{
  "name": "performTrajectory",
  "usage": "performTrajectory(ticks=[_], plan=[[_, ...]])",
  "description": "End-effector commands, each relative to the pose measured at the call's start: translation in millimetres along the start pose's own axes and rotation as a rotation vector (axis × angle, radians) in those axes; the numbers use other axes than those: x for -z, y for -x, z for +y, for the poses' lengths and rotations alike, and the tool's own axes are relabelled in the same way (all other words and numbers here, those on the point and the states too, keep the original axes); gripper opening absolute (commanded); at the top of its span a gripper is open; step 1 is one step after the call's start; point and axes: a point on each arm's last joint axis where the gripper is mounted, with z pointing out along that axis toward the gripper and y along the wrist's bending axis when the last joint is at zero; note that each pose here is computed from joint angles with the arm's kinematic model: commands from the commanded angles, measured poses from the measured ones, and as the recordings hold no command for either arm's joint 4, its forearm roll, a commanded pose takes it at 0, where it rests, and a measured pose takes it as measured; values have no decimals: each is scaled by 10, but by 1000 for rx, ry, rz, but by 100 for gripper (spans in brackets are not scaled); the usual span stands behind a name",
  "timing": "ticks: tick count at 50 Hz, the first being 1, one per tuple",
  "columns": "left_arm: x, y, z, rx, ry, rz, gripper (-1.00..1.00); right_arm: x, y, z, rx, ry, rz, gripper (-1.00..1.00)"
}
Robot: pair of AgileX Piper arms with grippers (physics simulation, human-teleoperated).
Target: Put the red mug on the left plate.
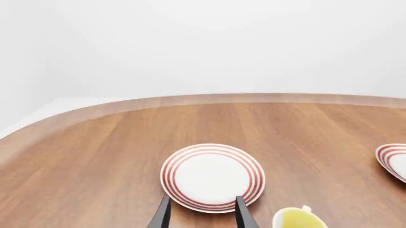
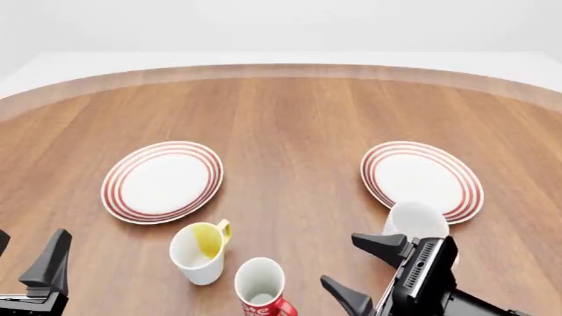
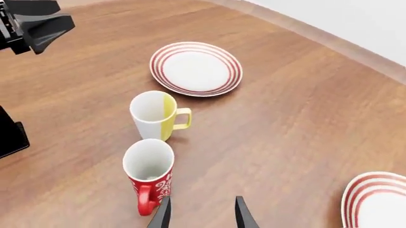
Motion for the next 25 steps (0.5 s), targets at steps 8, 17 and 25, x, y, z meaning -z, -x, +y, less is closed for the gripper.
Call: performTrajectory(ticks=[8, 17, 25], plan=[[0, 0, 0, 0, 0, 0, 100, -166, -16, 152, 10, 83, 28, 100], [0, 0, 0, 0, 0, 0, 100, -206, -42, 216, 10, 114, 49, 100], [0, 0, 0, 0, 0, 0, 100, -277, -73, 290, 14, 148, 74, 100]])
